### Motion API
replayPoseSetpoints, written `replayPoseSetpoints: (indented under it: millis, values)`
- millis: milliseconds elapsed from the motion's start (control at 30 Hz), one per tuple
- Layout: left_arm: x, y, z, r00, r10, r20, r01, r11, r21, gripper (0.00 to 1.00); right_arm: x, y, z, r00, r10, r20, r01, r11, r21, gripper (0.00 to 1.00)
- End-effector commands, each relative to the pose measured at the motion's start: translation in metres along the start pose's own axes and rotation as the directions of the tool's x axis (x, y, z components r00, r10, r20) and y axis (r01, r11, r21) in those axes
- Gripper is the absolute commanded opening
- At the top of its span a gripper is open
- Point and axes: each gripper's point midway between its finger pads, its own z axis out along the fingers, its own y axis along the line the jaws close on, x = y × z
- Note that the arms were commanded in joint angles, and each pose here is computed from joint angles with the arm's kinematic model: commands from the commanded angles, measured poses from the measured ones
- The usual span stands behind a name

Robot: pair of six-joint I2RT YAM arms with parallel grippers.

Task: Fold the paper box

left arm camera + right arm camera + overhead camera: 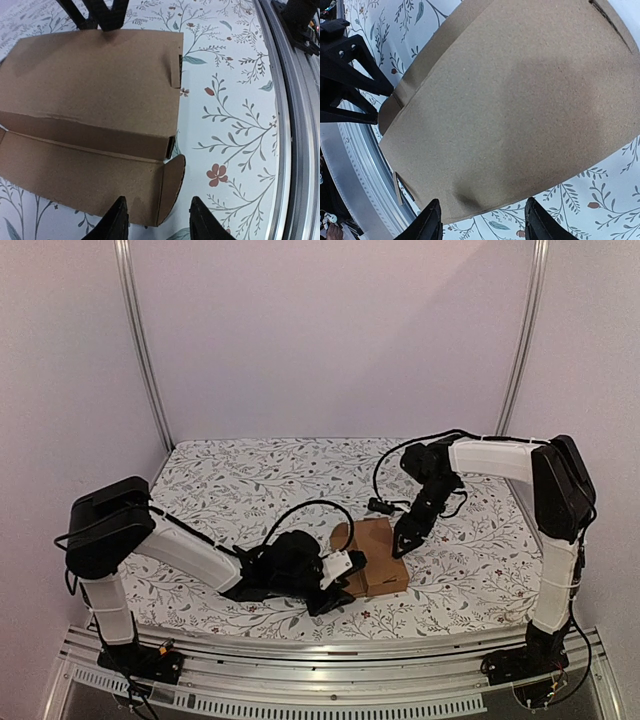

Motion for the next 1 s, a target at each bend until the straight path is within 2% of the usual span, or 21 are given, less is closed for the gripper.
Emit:
replayPoseSetpoints:
  millis: [0,167,333,667,967]
  values:
    - [-0.008,-0.001,0.014,0.999,0.027,0.026,-0.028,0.999,0.017,0.36,-0.001,0.009,-0.010,0.999,-0.044,0.029,0.044,0.999,0.002,0.54]
    - [-0.003,0.001,0.022,1.000,0.030,-0.003,-0.029,1.000,0.011,0.19,-0.001,0.009,-0.010,0.999,-0.045,0.027,0.045,0.999,-0.001,0.54]
    - [-0.007,-0.003,0.025,1.000,0.013,0.004,-0.013,0.999,0.035,0.10,0.000,0.009,-0.008,0.999,-0.045,0.025,0.046,0.999,-0.008,0.55]
    - [-0.012,-0.003,0.034,1.000,-0.012,-0.020,0.014,0.998,0.065,0.00,0.001,0.013,0.000,0.999,-0.027,0.018,0.028,0.998,-0.057,0.54]
    - [-0.026,0.008,0.038,0.998,-0.041,-0.042,0.042,0.999,0.030,0.00,0.003,0.009,0.009,1.000,-0.005,-0.005,0.005,0.998,-0.065,0.52]
